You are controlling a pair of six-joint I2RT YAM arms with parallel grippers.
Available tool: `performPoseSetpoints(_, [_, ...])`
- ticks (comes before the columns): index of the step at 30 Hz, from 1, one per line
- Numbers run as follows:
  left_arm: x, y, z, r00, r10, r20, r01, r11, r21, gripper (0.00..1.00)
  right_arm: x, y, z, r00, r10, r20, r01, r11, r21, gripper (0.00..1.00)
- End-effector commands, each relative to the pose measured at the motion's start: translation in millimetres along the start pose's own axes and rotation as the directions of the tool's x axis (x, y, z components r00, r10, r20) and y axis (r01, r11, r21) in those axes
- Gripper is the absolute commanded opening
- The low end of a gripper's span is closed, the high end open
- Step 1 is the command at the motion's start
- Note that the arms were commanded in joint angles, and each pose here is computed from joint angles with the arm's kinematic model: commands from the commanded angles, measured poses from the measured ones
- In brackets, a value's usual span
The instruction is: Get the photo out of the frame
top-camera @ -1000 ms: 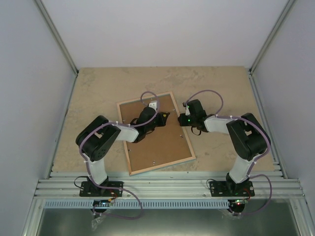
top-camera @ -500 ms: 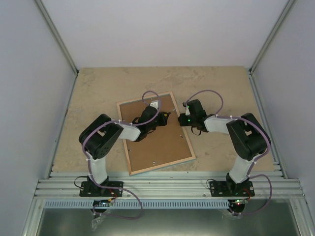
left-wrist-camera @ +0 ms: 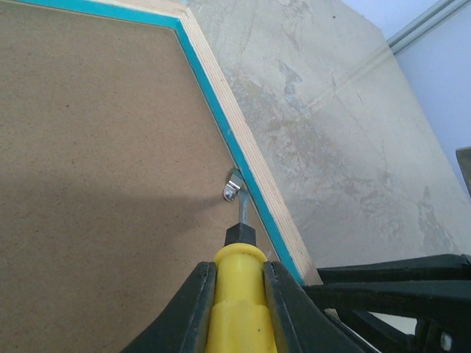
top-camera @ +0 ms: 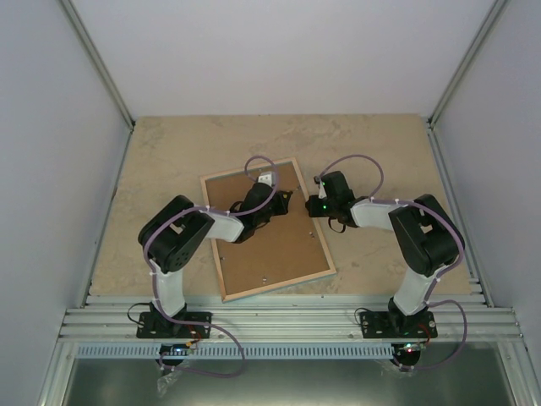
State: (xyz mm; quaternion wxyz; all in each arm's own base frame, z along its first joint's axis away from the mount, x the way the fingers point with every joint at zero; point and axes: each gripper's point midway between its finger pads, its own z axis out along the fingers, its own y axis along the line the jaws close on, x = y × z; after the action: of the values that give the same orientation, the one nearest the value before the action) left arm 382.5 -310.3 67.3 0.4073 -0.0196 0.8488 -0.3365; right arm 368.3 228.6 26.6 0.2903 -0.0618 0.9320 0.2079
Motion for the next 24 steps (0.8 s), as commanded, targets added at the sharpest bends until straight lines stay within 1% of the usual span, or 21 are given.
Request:
performPoseSetpoints(1, [-5,13,6,0.999,-0.027,0.038,0.03,0.998,-0.063,0.0,34,4,8,0.994,0.02,-0.105,-0.023,0.999,-0.022,0.0])
performPoseSetpoints(8, [-8,27,3,0.995,-0.061,0.074,0.071,0.988,-0.136,0.0,33,3,7,0.995,0.023,-0.101,-0.025,1.0,-0.015,0.01])
performPoseSetpoints(17, [-6,13,-6,0.996,-0.057,0.062,0.063,0.995,-0.084,0.0,33,1,7,0.995,0.024,-0.096,-0.025,1.0,-0.004,0.01])
performPoseSetpoints(24, [-2,10,-11,0.997,-0.061,0.041,0.064,0.996,-0.069,0.0,32,-1,6,0.995,0.029,-0.092,-0.029,1.0,0.004,0.0])
